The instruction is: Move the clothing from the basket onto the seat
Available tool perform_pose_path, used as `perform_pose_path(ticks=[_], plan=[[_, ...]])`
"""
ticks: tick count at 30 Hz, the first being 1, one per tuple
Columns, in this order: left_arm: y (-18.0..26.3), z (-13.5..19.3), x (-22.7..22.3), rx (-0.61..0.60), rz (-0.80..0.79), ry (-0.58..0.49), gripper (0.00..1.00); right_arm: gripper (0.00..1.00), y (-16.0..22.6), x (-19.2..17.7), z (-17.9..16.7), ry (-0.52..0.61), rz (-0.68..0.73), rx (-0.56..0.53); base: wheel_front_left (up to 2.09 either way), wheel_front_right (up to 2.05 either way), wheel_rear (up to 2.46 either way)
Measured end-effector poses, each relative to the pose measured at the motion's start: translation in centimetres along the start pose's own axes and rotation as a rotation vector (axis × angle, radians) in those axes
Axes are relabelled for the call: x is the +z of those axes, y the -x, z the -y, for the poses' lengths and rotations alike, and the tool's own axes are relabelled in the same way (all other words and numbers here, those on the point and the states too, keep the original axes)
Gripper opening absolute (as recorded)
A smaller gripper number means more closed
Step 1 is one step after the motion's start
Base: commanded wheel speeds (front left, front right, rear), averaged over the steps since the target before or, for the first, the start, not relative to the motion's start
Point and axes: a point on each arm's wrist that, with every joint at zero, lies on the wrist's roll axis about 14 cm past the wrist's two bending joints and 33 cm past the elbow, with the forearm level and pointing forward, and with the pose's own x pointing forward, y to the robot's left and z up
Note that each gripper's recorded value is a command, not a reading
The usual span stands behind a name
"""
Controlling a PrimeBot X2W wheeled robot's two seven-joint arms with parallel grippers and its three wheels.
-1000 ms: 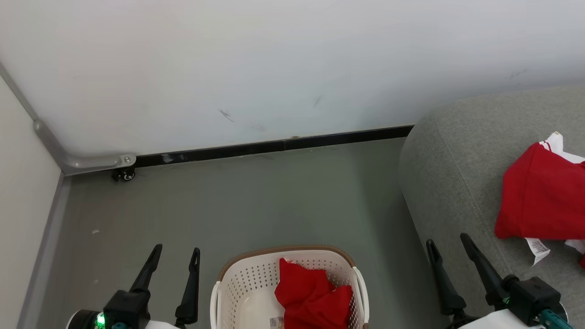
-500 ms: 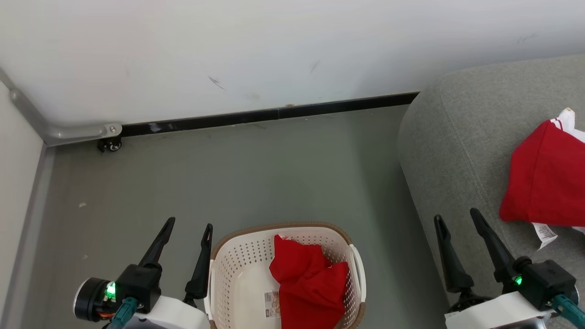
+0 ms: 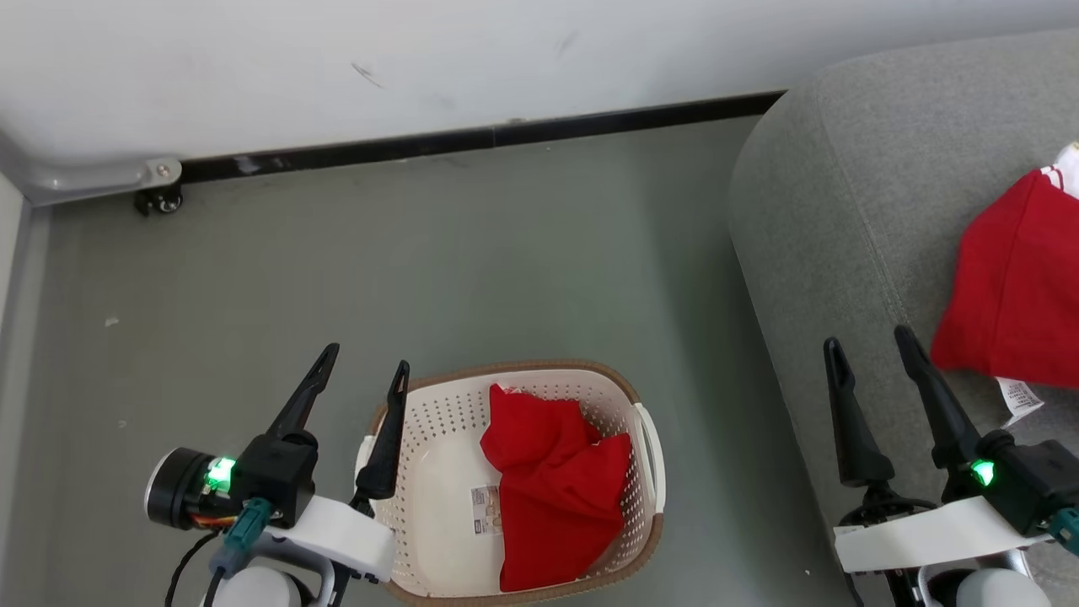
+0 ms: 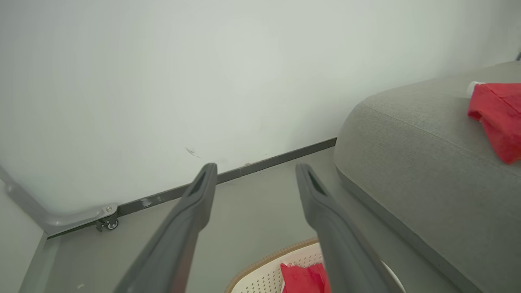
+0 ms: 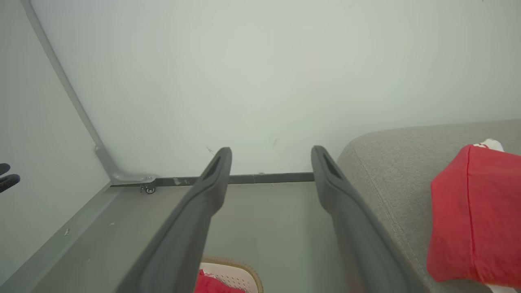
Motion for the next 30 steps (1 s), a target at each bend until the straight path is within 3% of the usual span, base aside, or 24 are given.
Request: perform_pose_path(ticks=[30], plan=[[-3.5,5.2,-10.7,-0.266,-0.27,-0.061,1.0,1.0,-3.5,-1.4,2.7,0.076,-0.008,-0.068,0.0,0.0,0.0]])
